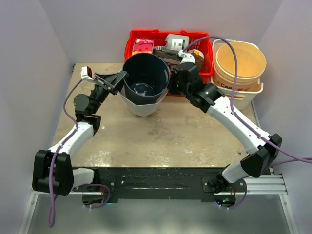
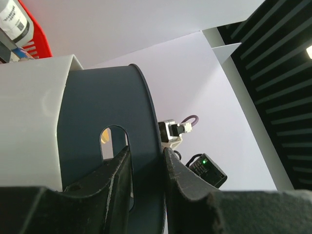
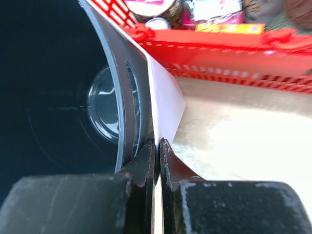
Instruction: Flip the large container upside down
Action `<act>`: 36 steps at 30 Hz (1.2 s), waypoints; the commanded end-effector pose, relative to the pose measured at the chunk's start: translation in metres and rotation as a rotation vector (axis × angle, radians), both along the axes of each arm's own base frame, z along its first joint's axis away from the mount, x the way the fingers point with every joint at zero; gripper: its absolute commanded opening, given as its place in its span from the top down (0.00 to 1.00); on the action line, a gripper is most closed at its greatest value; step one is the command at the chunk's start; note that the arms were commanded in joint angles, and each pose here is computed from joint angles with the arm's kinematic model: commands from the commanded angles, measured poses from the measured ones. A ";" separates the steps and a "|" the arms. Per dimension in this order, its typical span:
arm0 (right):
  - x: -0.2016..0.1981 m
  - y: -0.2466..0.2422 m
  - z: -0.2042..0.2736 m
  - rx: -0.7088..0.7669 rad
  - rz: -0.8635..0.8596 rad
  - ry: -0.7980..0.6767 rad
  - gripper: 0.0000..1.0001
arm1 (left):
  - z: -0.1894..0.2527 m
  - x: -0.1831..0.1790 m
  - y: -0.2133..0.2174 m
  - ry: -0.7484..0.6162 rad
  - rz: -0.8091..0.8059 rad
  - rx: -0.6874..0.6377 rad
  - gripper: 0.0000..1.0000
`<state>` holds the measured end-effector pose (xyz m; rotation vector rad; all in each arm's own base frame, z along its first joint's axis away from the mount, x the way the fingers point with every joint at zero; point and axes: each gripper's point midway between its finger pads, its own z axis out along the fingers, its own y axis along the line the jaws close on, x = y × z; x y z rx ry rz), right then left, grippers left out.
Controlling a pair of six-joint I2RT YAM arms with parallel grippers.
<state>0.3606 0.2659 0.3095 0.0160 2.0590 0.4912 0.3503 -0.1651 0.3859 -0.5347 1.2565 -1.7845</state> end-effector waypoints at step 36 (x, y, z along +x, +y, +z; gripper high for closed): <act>-0.004 -0.024 0.027 -0.150 -0.013 -0.044 1.00 | 0.154 -0.087 -0.015 -0.559 -0.290 -0.244 1.00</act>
